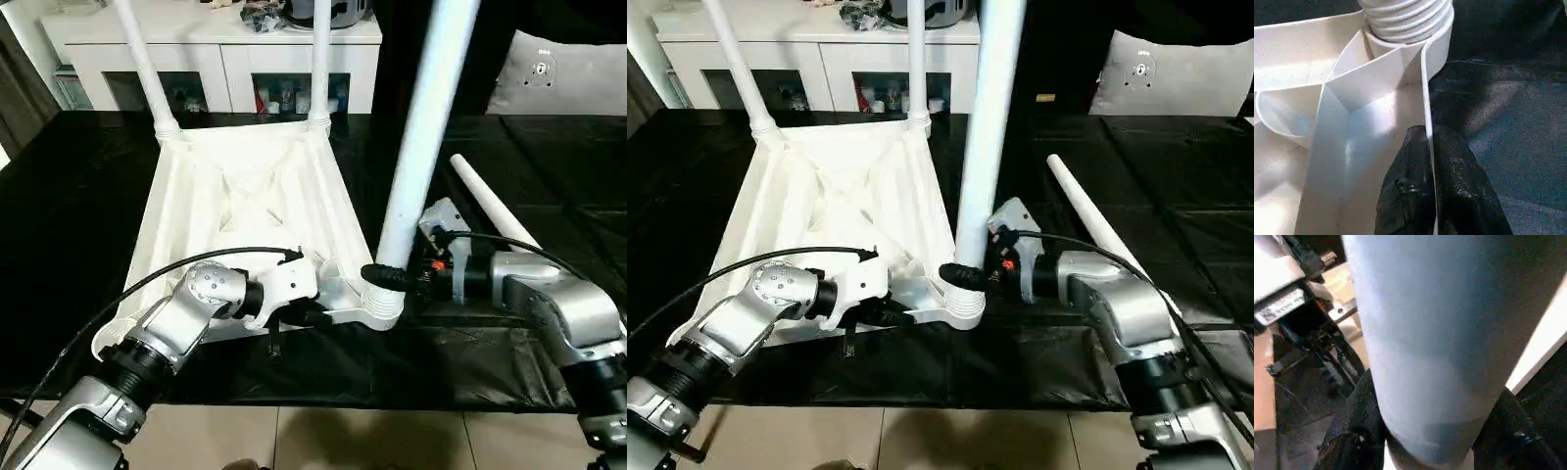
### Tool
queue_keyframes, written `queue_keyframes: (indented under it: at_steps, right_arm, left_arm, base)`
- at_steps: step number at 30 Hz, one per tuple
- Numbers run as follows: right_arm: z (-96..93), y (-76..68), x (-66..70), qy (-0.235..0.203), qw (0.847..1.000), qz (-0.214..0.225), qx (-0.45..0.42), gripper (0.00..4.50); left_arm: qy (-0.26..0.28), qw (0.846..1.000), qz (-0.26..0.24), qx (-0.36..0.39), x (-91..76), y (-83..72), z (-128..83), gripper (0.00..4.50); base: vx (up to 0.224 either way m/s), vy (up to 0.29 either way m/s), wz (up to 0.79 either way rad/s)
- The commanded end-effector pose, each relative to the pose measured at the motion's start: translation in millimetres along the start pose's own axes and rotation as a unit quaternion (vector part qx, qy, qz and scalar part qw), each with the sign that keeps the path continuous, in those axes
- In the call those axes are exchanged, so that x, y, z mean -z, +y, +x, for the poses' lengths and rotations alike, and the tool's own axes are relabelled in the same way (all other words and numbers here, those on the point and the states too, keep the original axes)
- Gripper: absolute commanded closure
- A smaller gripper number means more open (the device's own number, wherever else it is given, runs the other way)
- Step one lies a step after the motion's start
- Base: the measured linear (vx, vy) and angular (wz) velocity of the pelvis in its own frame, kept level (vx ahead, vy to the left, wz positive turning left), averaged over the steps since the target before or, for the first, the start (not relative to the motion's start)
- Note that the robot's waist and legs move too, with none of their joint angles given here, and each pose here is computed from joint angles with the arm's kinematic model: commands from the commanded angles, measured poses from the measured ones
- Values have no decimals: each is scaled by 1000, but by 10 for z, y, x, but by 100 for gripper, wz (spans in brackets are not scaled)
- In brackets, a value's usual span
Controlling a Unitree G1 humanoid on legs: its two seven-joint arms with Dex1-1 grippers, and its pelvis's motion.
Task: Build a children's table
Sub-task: Insert table leg to table base
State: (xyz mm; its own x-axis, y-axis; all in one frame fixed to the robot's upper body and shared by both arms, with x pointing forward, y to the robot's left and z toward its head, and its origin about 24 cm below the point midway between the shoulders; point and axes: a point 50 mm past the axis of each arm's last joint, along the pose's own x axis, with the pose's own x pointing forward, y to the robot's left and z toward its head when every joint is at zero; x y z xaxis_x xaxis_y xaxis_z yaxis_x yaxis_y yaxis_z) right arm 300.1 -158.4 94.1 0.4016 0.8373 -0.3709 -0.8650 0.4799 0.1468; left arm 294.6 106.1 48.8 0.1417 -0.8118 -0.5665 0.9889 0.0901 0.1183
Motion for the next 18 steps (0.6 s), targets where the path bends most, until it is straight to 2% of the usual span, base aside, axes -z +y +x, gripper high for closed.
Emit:
queue_keyframes:
  at_steps: [1,6,9,11,14,18]
  right_arm:
    - [24,-22,84,26,1000,1,6,262]
    - [37,-48,86,17,1000,7,12,262]
    - [34,-68,113,0,1000,28,15,262]
    - [13,-67,172,-28,997,65,13,262]
    - [-14,-47,235,-52,995,89,11,262]
    - [-32,17,411,-87,988,121,25,262]
  left_arm:
    - [23,1000,14,9,26,1,10,450]
    - [21,1000,14,10,25,1,17,450]
    - [18,1000,12,11,21,0,20,450]
    - [12,1000,6,10,19,-2,21,450]
    - [4,1000,-4,7,19,-1,26,450]
    - [-11,1000,-25,-4,10,13,42,450]
  base:
    - [0,0,0]
    - [0,0,0]
    - [0,0,0]
    - [0,0,0]
    - [0,0,0]
    - [0,0,0]
